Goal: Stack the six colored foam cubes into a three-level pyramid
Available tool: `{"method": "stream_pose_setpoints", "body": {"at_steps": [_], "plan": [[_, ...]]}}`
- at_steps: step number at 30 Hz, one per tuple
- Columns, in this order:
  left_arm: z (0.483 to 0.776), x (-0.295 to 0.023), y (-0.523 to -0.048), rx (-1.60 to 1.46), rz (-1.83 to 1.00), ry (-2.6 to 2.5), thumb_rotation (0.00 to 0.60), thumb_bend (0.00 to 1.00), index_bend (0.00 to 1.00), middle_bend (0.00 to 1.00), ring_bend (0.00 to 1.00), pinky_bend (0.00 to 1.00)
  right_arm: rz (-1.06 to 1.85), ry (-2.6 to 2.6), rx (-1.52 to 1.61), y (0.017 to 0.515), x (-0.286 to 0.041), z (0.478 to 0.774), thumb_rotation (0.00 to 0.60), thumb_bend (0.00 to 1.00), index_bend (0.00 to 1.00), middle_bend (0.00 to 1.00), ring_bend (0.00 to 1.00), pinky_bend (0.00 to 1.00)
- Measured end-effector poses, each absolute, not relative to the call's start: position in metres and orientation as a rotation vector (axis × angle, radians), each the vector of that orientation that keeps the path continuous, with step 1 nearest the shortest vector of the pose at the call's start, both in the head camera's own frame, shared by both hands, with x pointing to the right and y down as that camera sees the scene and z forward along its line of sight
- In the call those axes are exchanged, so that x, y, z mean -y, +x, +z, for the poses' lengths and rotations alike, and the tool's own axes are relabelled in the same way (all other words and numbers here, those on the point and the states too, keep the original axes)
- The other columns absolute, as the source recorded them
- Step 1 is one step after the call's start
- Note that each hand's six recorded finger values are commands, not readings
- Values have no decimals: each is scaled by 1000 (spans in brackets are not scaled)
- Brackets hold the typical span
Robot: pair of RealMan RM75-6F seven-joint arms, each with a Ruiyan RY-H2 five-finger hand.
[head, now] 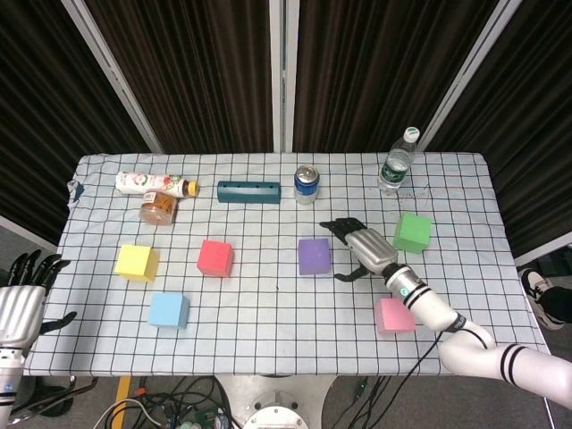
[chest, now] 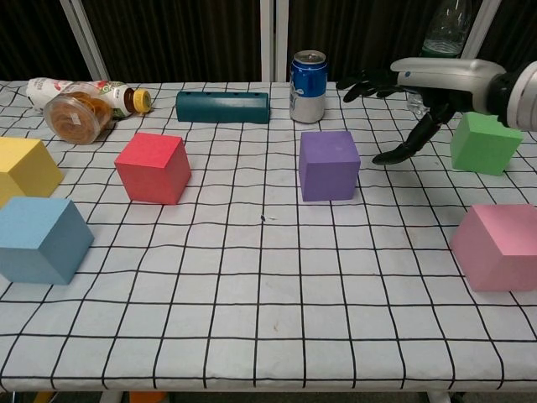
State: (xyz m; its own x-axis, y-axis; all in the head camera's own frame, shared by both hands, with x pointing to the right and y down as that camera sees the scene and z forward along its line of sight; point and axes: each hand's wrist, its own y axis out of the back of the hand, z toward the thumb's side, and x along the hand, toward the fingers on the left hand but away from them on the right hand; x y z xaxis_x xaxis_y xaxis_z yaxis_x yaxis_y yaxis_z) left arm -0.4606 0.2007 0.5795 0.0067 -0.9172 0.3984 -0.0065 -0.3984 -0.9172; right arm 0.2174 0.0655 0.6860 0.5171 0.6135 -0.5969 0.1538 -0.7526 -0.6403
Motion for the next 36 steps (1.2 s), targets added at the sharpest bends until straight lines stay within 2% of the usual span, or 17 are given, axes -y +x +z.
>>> {"method": "stream_pose_setpoints", "body": {"at_steps": [8,12,16,30,36], "plan": [[580,-202,-461,-994,-1503,-1524,600,0,202,142,29,35,1163,-2256,583,183,-65,714,566,131,0,140,0,0],[581,-204,-463,-999,-1509,-1529,600,0,202,142,30,35,1166,-2249,589,174,-63,725,600,152,24,254,21,0],[581,-205,-465,-1007,-1510,-1530,600,0,202,142,30,35,1162,-2247,616,167,-61,733,600,212,88,355,84,0],[584,-206,-466,-1012,-1499,-1543,600,0,202,142,29,35,1111,-2258,689,134,-55,724,600,217,96,337,87,0],[587,-206,-469,-1014,-1498,-1551,600,0,202,142,29,35,1146,-2247,678,116,-58,729,600,212,46,281,77,0]]}}
